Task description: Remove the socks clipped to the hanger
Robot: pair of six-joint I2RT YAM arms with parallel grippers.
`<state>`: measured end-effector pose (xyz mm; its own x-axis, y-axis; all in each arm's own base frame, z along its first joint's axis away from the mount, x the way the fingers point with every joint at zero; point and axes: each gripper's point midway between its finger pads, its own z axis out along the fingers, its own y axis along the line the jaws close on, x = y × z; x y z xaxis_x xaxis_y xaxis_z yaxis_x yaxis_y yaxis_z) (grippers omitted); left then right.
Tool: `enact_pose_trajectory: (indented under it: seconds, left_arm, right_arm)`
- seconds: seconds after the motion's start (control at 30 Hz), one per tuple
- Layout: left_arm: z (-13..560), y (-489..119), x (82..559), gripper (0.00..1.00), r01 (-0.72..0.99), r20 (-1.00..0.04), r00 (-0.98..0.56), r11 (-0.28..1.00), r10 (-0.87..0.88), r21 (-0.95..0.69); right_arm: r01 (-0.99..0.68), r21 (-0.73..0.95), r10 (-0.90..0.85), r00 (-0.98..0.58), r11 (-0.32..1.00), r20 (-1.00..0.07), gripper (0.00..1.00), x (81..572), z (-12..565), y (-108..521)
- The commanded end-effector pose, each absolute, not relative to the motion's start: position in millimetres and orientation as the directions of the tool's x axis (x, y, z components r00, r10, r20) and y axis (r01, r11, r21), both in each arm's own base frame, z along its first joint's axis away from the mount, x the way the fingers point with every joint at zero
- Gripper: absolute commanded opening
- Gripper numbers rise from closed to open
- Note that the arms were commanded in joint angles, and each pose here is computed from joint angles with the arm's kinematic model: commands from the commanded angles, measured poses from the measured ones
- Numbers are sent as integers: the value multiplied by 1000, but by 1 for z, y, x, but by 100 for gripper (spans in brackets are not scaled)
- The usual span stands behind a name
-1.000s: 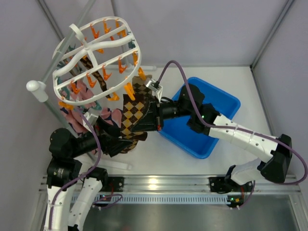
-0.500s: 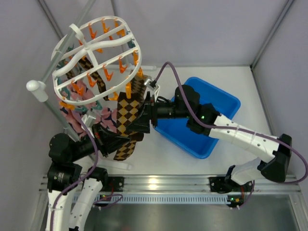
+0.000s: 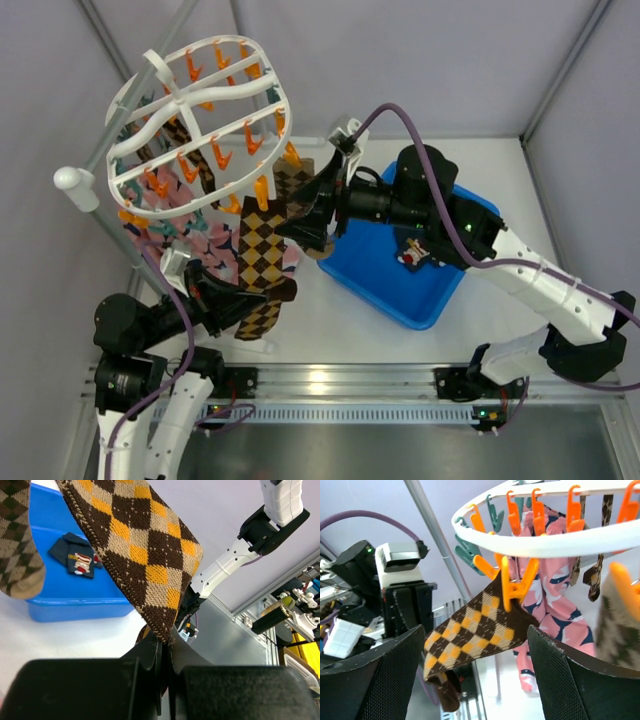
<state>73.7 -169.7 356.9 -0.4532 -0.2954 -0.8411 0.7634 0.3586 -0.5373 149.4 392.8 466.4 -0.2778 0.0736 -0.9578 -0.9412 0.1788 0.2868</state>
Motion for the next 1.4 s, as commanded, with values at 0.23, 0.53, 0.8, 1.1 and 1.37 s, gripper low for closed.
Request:
enact_pose_trajectory:
  seconds: [0.23, 0.53, 0.8, 1.1, 1.37]
  left_arm:
    - [371, -172, 61, 0, 807, -860, -419, 315, -289, -499]
    - [368, -173, 57, 0, 812, -860, -426, 301, -281, -500]
    - [366, -173, 57, 0, 811, -858, -434, 296, -276, -505]
    - [369, -174, 51, 0, 822, -863, -428, 281, -268, -495]
    - [364, -174, 50, 0, 823, -863, -430, 277, -266, -495]
  right_arm:
    - [-959, 190, 37, -187, 208, -982, 80, 183, 466, 412]
    - [-973, 144, 101, -127, 178, -987, 78, 185, 484, 421]
    - [-977, 160, 135, -142, 138, -981, 66, 189, 500, 437]
    - [-976, 187, 136, -170, 116, -976, 30, 193, 494, 452]
    - [-963, 213, 185, -182, 165, -966, 0, 197, 491, 440]
